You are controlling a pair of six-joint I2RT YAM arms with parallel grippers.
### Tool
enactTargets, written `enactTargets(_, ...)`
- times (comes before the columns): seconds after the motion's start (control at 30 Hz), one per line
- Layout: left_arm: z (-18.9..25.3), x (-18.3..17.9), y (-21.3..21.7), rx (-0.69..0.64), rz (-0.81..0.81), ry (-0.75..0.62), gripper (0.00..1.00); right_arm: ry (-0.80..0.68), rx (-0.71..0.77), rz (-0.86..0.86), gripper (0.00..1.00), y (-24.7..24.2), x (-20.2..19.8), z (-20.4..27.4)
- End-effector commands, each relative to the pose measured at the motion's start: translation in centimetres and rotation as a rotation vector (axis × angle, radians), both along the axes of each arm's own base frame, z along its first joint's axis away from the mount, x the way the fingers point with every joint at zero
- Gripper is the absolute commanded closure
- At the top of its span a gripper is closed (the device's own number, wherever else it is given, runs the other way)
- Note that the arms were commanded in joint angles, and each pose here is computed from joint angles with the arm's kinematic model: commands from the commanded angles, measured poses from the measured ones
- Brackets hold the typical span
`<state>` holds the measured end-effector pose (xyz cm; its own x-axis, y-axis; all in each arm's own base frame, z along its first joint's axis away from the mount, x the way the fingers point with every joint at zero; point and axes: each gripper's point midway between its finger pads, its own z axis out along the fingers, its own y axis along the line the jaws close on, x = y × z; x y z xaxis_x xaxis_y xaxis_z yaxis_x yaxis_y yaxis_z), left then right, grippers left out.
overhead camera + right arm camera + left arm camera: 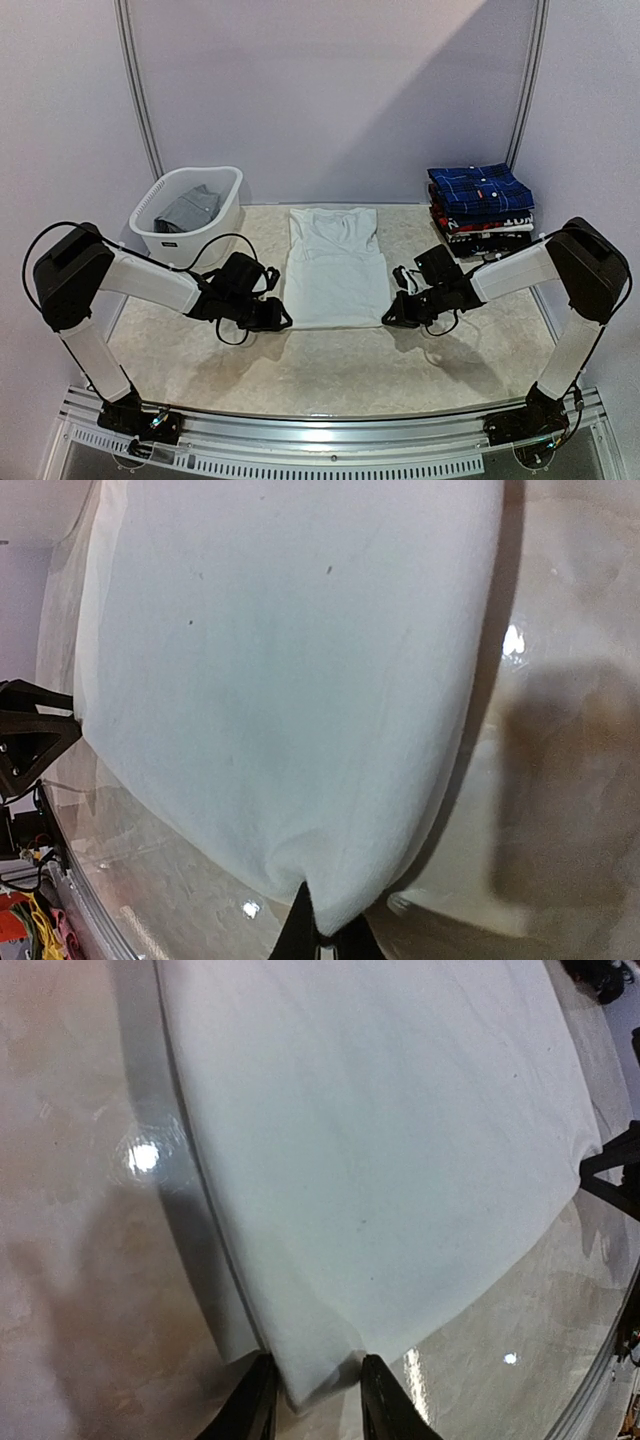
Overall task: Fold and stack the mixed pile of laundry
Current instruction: Pick up the 2/3-rectangle-folded T-shirt from the center of the board.
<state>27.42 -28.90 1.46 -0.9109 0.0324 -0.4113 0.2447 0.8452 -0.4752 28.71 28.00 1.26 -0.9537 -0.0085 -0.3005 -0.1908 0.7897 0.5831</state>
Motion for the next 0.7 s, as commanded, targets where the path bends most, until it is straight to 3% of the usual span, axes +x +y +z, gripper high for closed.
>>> enactTargets(0.0, -3.8, -3.0, 2.3, 0.129, -0.009, 0.142, 0.72, 0.076, -0.091, -0.012, 1.00, -1.7, -1.5, -2.9)
enactTargets(0.1, -3.9, -3.1, 2.1, 0.130, -0.020, 0.144, 0.81, 0.077, -0.094, -0.009, 1.00, -1.7, -1.4, -3.0)
enactTargets(0.2, -3.8, -3.1, 1.9, 0.132, -0.028, 0.136, 1.00, 0.080, -0.097, -0.006, 1.00, -1.7, -1.4, -3.1)
enactTargets(0.67, 0.3, -3.8, 0.8, 0.133, -0.074, 0.035, 1.00, 0.045, -0.066, -0.019, 1.00, -2.2, -2.2, 0.5)
